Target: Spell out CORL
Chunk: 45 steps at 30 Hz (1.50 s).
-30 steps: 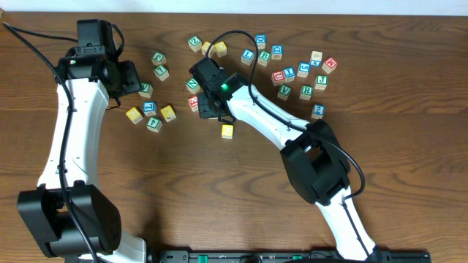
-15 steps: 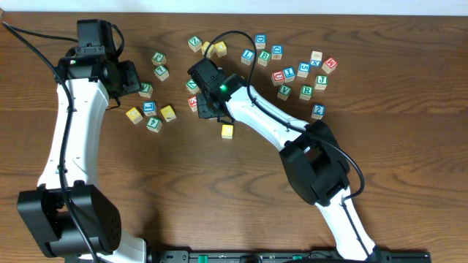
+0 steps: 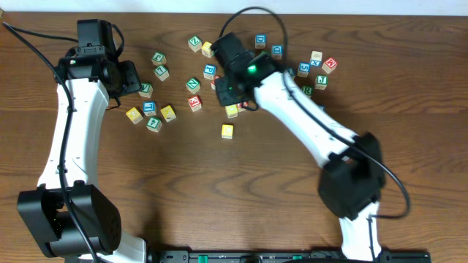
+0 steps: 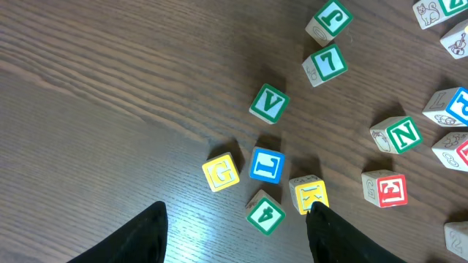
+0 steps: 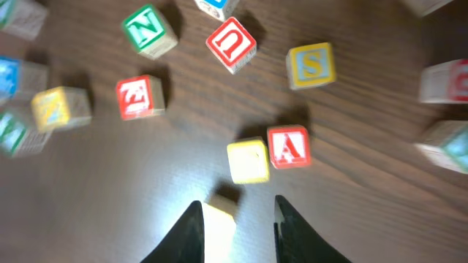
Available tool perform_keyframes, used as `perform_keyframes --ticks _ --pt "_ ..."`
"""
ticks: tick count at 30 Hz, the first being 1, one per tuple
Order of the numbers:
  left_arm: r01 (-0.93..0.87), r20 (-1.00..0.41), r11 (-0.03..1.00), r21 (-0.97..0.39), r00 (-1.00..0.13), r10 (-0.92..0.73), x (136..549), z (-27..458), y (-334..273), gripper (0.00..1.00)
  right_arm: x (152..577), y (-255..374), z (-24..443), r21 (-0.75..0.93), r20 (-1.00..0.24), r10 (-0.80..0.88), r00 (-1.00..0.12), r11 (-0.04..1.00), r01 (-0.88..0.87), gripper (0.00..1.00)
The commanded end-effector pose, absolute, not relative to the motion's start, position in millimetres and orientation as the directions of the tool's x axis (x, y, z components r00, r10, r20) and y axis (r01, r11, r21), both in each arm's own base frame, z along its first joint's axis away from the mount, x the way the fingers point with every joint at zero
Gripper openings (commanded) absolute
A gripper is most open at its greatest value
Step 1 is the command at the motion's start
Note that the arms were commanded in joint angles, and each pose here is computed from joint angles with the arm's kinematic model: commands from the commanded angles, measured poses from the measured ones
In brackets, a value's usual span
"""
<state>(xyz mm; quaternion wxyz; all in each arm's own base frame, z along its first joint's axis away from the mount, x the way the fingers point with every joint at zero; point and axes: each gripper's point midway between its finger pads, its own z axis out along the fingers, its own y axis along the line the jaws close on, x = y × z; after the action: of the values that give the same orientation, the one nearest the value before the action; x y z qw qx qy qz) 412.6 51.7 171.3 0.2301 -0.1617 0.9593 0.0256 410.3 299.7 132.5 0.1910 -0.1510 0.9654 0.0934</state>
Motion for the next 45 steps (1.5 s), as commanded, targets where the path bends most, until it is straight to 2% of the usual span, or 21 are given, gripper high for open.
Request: perform_keyframes --ticks 1,5,8,11,13,16,22,28,36,45 --pt "-0.331 -0.476 0.943 -0.027 -0.826 -0.303 412 183 54 0.60 397 295 148 0.108 -0.391 -0.454 -0.800 0.841 -0.530 0.27" --pt "-0.331 -0.479 0.943 -0.028 -0.824 -0.303 412 184 54 0.60 381 287 125 0.134 -0.292 -0.525 -0.800 0.805 -0.578 0.38" --pt "-0.331 -0.479 0.943 -0.028 -0.824 -0.303 412 184 54 0.60 381 292 109 0.160 -0.262 -0.513 -0.817 0.812 -0.561 0.39" --pt "-0.331 -0.479 0.943 -0.028 -0.824 -0.303 412 184 54 0.61 396 306 83 0.197 -0.260 -0.398 -0.880 0.870 -0.452 0.44" --pt "-0.331 -0.479 0.943 -0.028 -0.824 -0.303 412 184 54 0.61 403 310 73 0.219 -0.255 -0.324 -0.911 0.898 -0.381 0.44" --pt "-0.331 -0.479 0.943 -0.028 -0.824 -0.303 412 184 54 0.61 411 305 55 0.219 -0.214 -0.135 -0.968 0.959 -0.182 0.43" --pt "-0.331 -0.479 0.943 -0.028 -0.824 -0.303 412 184 54 0.61 414 300 51 0.214 -0.195 -0.017 -0.981 0.975 -0.059 0.49" --pt "-0.331 -0.479 0.943 -0.027 -0.824 -0.303 412 184 54 0.61 405 293 48 0.205 -0.137 0.117 -0.984 0.975 0.088 0.49" --pt "-0.331 -0.479 0.943 -0.028 -0.824 -0.303 412 184 54 0.61 414 290 40 0.207 -0.141 0.292 -0.946 0.943 0.260 0.46" --pt "-0.331 -0.479 0.943 -0.028 -0.824 -0.303 412 184 54 0.61 408 297 15 0.199 -0.091 0.314 -0.945 0.936 0.291 0.44"
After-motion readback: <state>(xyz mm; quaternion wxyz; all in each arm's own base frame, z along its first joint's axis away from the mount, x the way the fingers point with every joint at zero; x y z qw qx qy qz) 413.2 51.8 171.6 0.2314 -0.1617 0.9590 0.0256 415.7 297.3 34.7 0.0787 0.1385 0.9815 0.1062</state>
